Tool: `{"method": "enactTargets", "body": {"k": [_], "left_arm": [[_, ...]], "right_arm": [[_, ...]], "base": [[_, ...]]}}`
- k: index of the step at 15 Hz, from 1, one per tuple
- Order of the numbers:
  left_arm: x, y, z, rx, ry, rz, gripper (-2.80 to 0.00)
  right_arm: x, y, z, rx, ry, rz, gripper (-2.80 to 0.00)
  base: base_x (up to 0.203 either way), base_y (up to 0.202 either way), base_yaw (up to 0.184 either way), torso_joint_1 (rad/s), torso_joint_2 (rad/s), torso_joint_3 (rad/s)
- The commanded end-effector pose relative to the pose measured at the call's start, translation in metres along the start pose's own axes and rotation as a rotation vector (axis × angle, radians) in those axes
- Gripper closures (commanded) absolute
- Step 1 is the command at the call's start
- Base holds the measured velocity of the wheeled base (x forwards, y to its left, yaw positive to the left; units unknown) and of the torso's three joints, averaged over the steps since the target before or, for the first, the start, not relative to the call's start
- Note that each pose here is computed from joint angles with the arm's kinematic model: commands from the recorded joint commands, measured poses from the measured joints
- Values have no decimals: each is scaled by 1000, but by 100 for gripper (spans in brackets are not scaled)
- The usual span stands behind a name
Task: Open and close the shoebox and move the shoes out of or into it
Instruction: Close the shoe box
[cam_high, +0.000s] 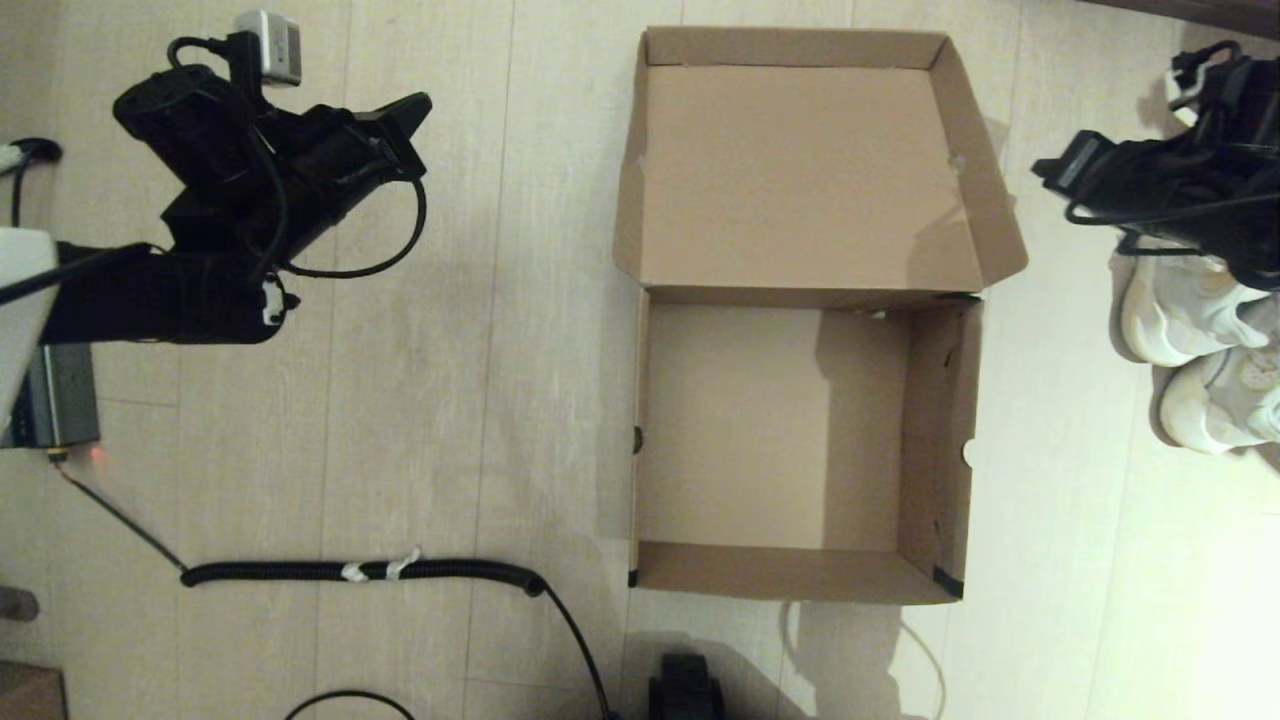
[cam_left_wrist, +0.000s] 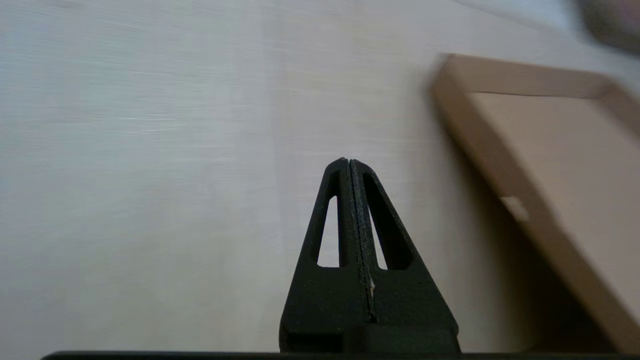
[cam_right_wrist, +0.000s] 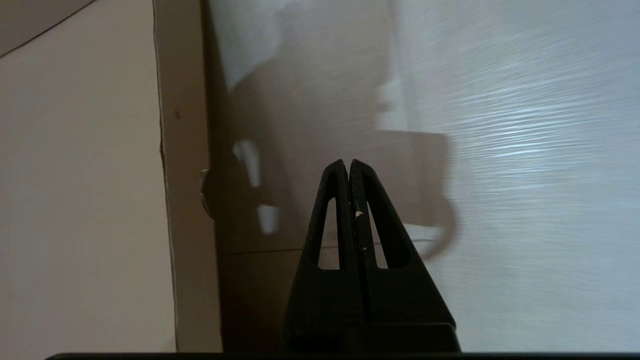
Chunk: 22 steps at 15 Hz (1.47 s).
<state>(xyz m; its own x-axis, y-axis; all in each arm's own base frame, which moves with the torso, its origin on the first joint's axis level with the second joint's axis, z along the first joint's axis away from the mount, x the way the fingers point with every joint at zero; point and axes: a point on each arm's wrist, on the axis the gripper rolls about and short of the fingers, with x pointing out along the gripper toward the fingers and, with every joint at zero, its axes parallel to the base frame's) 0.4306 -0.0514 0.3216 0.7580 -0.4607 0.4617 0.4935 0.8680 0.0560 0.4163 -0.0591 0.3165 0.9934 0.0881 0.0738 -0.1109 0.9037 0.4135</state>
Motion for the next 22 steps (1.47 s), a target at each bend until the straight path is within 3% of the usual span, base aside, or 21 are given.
{"method": "enactTargets", "body": {"k": [1,2,3,4,6,10,22], "left_arm": [[22,0,-61,-100,47,-97,0],[26,-12,-65,-193,70,-202,0],[29,-22,-68,-252,82,-251,0],[31,-31,-63,-270,66,-273,0],[35,-49,-55,-286,43,-311,0],[42,-78,-64,-325,67,-361,0],[48,-109,-105,-329,113,-392,0]], "right_arm": [[30,-14,-24,64,75,76,0],[30,-11,-23,103,114,161,0],[27,-8,-19,136,144,242,0],[25,-4,-14,175,153,286,0],[23,-1,-9,212,137,313,0],[22,1,-7,281,157,346,0],[23,-3,-22,310,210,324,0]], "base": [[0,0,0,0,0,0],[0,0,0,0,0,0],[0,0,0,0,0,0],[0,0,0,0,0,0],[0,0,0,0,0,0],[0,0,0,0,0,0],[0,0,0,0,0,0]]}}
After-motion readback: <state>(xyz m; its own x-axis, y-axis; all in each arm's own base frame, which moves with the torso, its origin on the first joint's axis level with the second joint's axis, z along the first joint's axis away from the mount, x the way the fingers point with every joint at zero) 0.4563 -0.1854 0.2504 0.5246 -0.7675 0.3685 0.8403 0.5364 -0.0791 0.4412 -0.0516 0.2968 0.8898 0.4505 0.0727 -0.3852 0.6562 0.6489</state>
